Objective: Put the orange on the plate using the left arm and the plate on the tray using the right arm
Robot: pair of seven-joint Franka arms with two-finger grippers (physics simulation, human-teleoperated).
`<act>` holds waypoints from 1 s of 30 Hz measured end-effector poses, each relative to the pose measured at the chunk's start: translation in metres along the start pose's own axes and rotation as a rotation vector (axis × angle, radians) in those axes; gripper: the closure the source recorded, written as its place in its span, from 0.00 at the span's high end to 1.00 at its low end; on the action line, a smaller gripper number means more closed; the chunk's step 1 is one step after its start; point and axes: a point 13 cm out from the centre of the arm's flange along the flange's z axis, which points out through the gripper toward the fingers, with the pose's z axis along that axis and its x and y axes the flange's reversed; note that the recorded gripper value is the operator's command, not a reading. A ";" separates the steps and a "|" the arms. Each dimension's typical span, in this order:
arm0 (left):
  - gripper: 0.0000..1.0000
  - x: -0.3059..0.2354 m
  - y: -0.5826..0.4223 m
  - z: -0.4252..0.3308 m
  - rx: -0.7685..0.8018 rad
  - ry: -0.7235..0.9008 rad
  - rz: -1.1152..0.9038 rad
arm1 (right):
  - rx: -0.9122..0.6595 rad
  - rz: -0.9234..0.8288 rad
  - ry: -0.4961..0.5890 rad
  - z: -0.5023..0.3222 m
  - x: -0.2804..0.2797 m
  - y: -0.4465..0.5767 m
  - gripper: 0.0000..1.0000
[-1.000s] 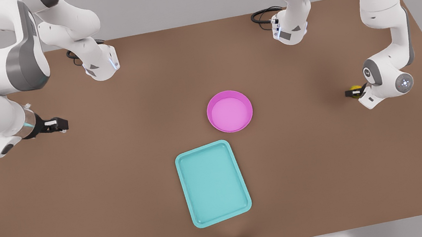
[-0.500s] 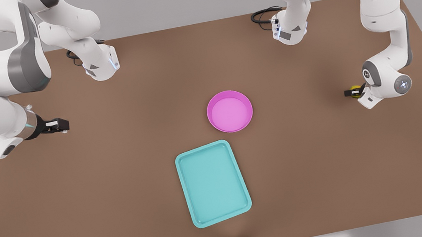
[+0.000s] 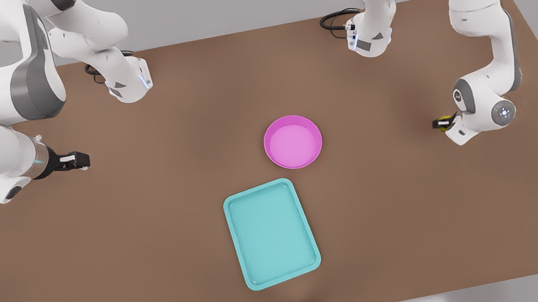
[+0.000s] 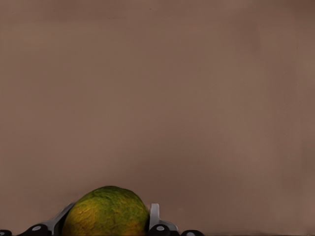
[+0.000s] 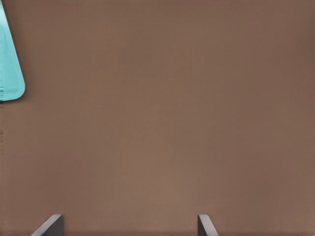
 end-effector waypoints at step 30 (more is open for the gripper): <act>1.00 0.026 -0.146 -0.407 0.025 -0.138 -0.173 | -0.409 0.056 0.049 0.341 0.038 0.357 1.00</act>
